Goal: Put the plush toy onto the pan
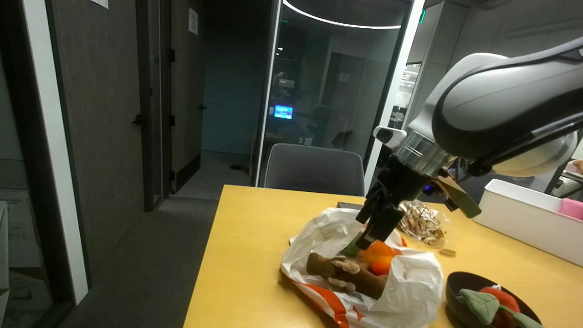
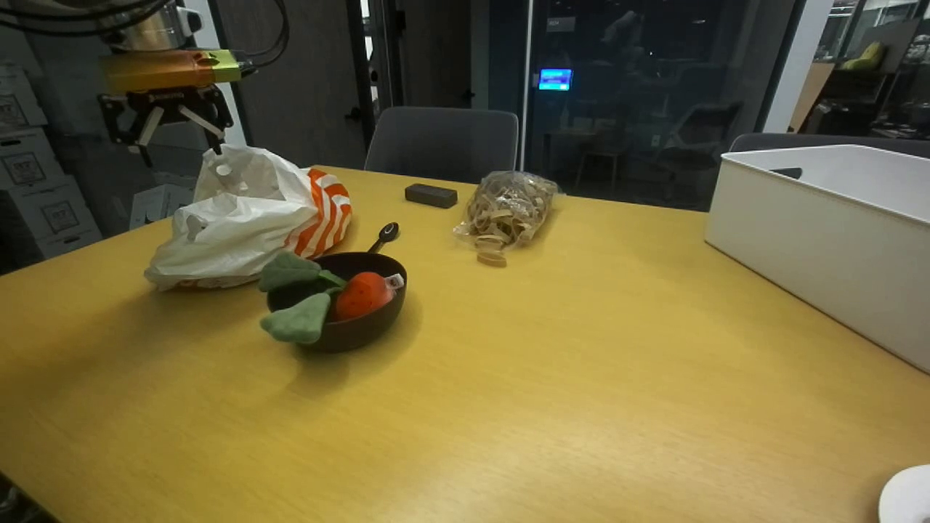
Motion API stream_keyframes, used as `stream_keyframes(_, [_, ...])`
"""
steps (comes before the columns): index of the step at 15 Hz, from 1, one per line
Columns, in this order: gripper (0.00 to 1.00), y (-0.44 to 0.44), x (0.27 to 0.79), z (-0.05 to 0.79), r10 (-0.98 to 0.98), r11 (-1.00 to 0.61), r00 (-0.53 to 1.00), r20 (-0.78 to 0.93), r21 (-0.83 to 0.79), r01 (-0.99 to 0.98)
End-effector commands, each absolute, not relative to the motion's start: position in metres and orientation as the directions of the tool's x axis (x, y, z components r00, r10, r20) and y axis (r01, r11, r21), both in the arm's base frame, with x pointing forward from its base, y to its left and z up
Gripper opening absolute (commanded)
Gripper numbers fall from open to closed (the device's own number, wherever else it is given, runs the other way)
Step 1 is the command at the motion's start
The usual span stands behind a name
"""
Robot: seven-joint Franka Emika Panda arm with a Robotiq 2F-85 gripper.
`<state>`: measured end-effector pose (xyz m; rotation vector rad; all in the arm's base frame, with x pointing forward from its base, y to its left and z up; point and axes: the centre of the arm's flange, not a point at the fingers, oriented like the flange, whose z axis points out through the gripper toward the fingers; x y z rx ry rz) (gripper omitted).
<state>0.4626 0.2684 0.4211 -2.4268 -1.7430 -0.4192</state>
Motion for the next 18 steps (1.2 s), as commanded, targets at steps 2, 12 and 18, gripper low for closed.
stream_keyframes(2, [1.0,0.279,0.48,0.397,0.901,-0.351,0.339,0.271,-0.004,0.936])
stream_keyframes(12, [1.0,0.278,0.511,0.316,0.902,-0.368,0.38,0.206,-0.093,0.925])
stream_keyframes(18, [0.56,0.269,0.525,0.306,0.879,-0.396,0.411,0.241,-0.114,0.911])
